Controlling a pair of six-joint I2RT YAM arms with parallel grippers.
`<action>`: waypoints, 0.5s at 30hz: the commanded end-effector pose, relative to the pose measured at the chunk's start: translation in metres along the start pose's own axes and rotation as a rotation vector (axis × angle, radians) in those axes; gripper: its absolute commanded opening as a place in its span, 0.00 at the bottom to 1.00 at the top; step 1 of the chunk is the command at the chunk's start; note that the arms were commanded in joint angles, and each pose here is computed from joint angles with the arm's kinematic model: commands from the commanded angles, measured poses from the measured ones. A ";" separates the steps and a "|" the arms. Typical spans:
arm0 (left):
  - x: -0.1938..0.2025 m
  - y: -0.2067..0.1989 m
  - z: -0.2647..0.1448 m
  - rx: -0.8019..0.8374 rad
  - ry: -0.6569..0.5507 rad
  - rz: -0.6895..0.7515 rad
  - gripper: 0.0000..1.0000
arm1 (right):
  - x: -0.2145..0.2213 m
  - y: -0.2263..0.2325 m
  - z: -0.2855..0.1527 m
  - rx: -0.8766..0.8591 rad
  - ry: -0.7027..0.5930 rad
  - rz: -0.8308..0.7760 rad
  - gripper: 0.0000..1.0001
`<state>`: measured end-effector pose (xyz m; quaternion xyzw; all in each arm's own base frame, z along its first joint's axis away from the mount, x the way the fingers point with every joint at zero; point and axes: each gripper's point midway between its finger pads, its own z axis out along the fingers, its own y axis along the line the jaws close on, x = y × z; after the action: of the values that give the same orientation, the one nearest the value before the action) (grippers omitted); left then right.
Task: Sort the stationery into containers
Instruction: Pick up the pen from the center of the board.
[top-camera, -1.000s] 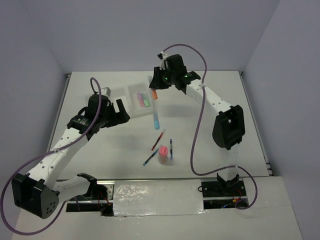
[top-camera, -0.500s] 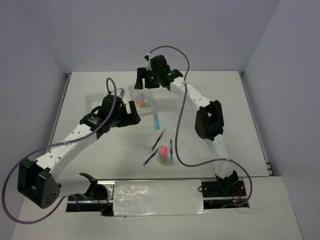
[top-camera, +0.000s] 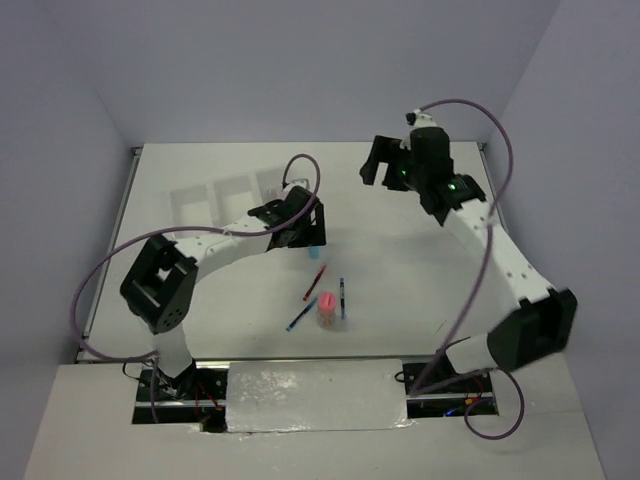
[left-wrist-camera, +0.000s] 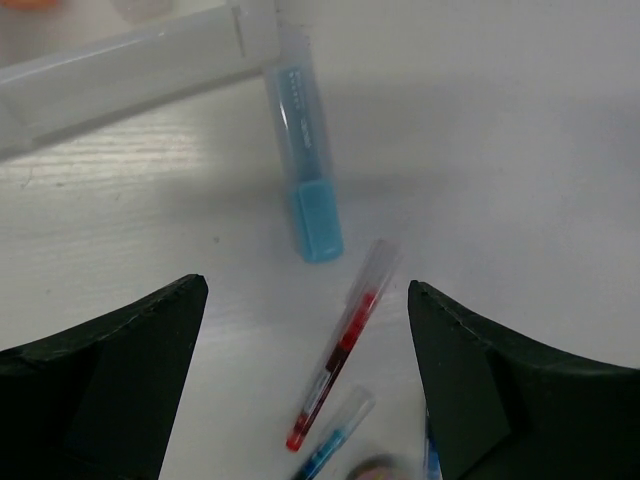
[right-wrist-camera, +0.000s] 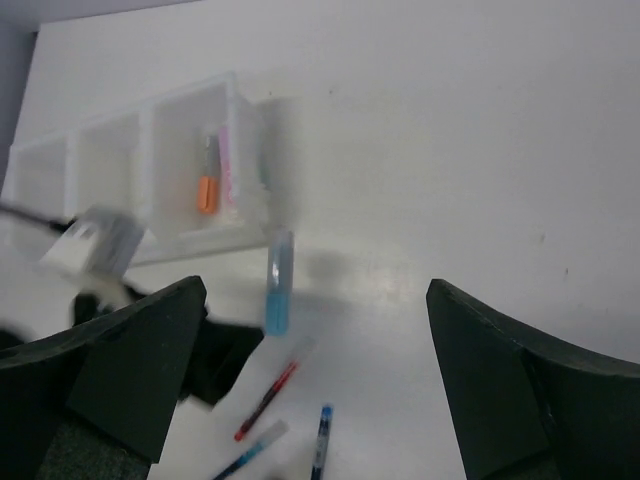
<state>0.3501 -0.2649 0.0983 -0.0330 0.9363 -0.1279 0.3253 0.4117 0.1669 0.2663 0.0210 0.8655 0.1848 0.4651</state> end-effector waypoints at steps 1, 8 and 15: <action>-0.010 -0.002 0.032 -0.078 -0.025 -0.010 0.92 | 0.013 0.010 -0.047 -0.070 -0.051 -0.033 1.00; -0.009 -0.004 0.070 -0.197 0.025 0.014 0.85 | 0.062 0.003 -0.096 -0.157 -0.058 -0.033 1.00; 0.016 -0.002 0.104 -0.225 0.084 0.044 0.71 | 0.060 0.005 -0.123 -0.184 -0.093 -0.056 1.00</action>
<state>0.4044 -0.2869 0.0250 -0.0440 0.9538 -0.0212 0.2964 0.2871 0.1491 0.2606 -0.0245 0.8423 0.2387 0.4826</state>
